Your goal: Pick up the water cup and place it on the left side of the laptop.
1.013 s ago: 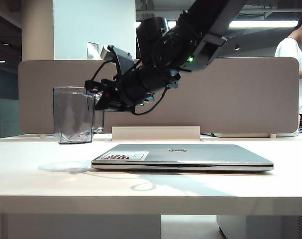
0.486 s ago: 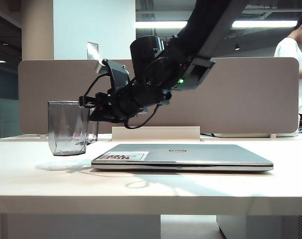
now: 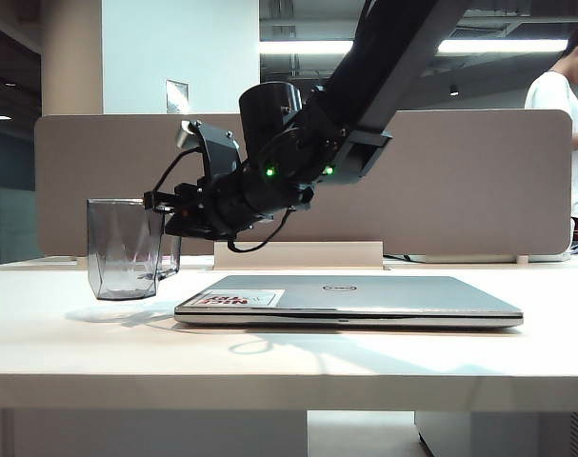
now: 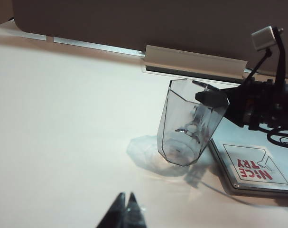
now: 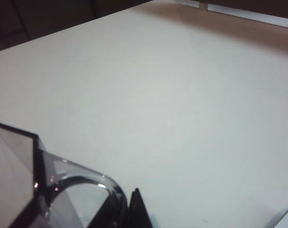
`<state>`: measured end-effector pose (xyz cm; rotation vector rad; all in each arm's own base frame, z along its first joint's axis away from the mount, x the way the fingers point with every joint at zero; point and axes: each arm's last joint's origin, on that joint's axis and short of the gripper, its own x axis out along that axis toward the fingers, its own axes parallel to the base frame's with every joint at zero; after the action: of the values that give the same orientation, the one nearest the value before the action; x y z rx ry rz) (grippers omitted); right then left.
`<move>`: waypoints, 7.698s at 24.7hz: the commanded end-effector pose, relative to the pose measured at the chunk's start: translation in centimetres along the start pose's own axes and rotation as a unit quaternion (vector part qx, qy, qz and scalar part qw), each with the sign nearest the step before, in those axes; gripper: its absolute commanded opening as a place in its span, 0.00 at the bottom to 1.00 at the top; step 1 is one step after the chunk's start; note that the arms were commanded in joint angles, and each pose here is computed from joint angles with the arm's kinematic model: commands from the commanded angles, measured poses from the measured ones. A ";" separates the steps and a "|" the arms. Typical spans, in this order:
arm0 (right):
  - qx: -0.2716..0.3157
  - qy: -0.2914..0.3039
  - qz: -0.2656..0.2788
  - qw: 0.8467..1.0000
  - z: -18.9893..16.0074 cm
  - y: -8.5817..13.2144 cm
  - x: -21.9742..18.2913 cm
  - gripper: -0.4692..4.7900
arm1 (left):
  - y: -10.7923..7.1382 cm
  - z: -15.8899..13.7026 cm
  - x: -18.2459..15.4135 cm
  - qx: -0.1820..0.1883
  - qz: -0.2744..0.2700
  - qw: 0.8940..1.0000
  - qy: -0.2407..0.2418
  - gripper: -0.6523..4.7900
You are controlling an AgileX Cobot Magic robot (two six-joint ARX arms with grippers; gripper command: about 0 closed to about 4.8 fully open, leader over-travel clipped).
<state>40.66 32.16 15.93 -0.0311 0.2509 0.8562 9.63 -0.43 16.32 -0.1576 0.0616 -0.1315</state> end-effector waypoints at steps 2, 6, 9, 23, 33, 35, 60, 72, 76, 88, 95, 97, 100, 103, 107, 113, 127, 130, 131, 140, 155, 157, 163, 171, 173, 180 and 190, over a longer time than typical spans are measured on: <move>0.005 0.014 -0.003 1.000 -0.4 0.0 0.2 0.09 | -0.1 0.3 0.0 0.000 -0.002 1.000 -0.011 0.11; 0.004 0.013 -0.003 1.000 -0.3 0.0 0.2 0.09 | 0.0 0.4 0.0 0.001 0.006 1.000 -0.015 0.11; 0.005 0.013 -0.004 1.000 -0.3 -0.1 0.2 0.09 | 0.0 0.4 0.0 0.001 0.009 1.000 -0.016 0.11; 0.010 0.039 -0.004 0.999 -0.9 -0.1 0.2 0.22 | 0.0 0.4 0.0 0.001 0.009 1.000 -0.016 0.11; 0.013 0.059 -0.003 0.998 -0.8 0.0 -0.1 0.27 | 0.0 0.4 0.0 0.001 0.009 1.000 -0.016 0.11; 0.012 0.061 -0.002 0.998 -0.7 0.0 -0.1 0.27 | 0.0 0.4 0.0 0.003 0.009 1.000 -0.016 0.11; 0.028 0.170 -0.011 0.985 2.0 0.7 -3.3 0.27 | 0.0 0.4 0.0 0.006 0.010 1.000 -0.016 0.11; 0.005 0.159 -0.053 0.986 10.8 0.3 -11.0 0.08 | 0.0 0.0 0.0 0.004 0.009 1.000 0.001 0.11; 0.004 0.172 -0.086 0.981 12.0 -1.0 -13.2 0.08 | 0.0 0.0 0.0 0.004 0.007 1.000 0.001 0.11; 0.033 0.191 -0.154 0.969 10.7 -4.2 -22.4 0.08 | 0.0 -0.2 0.0 0.003 -0.006 1.000 0.014 0.11; 0.032 0.150 -0.176 0.972 8.1 -2.1 -29.2 0.08 | -0.2 -0.1 0.0 0.000 -0.036 0.999 0.018 0.11; 0.034 0.148 -0.177 0.973 7.7 -1.6 -30.0 0.08 | -0.2 0.0 0.0 0.000 -0.037 0.999 0.016 0.11; 0.046 0.143 -0.179 0.972 6.6 -0.8 -31.6 0.08 | -0.3 0.6 -0.1 0.002 -0.037 0.999 0.009 0.11; 0.054 0.139 -0.180 0.972 5.4 0.0 -32.9 0.08 | -0.5 1.5 -0.2 0.003 -0.038 0.999 0.004 0.11; 0.063 0.126 -0.183 0.973 4.6 0.8 -34.3 0.08 | -0.7 2.6 0.0 0.008 -0.046 0.999 0.015 0.11; 0.083 0.092 -0.186 0.975 3.8 2.1 -36.7 0.08 | -0.9 5.1 1.6 0.052 -0.051 0.996 0.052 0.11; 0.088 0.077 -0.187 0.975 4.0 3.3 -38.9 0.08 | -0.4 9.9 12.2 0.054 -0.072 0.984 0.153 0.11; 0.088 0.077 -0.187 0.975 4.0 3.3 -38.9 0.08 | -0.2 10.6 14.5 0.056 -0.072 0.981 0.173 0.11; 0.088 0.077 -0.187 0.975 4.0 3.3 -38.9 0.08 | -0.2 10.7 14.9 0.056 -0.072 0.981 0.174 0.11; 0.088 0.077 -0.189 0.975 4.0 3.3 -38.9 0.08 | 0.4 10.5 19.1 0.069 -0.074 0.974 0.205 0.11; 0.090 0.084 -0.190 0.974 3.8 3.3 -39.0 0.08 | 0.5 12.6 23.7 0.065 -0.114 0.963 0.236 0.11; 0.090 0.084 -0.190 0.974 3.8 3.3 -39.0 0.08 | 0.3 13.8 24.3 0.065 -0.115 0.962 0.240 0.11; 0.090 0.084 -0.191 0.974 3.9 3.3 -39.0 0.08 | -0.4 16.0 26.7 0.094 -0.132 0.950 0.268 0.11; 0.090 0.084 -0.190 0.974 3.8 3.3 -39.0 0.08 | -3.7 15.3 29.4 0.163 -0.145 0.914 0.341 0.11; 0.090 0.084 -0.190 0.974 3.8 3.3 -39.0 0.08 | -4.2 15.0 29.2 0.178 -0.140 0.905 0.360 0.11; 0.088 0.084 -0.190 0.974 3.8 3.3 -39.0 0.08 | -4.5 14.2 28.1 0.212 -0.113 0.868 0.435 0.20; 0.088 0.084 -0.190 0.974 3.9 3.3 -39.0 0.08 | -4.4 13.7 27.4 0.205 -0.114 0.848 0.475 0.31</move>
<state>14.47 5.87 28.73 0.0136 0.4788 0.4502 37.22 -6.33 28.74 0.3459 1.0132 -0.4508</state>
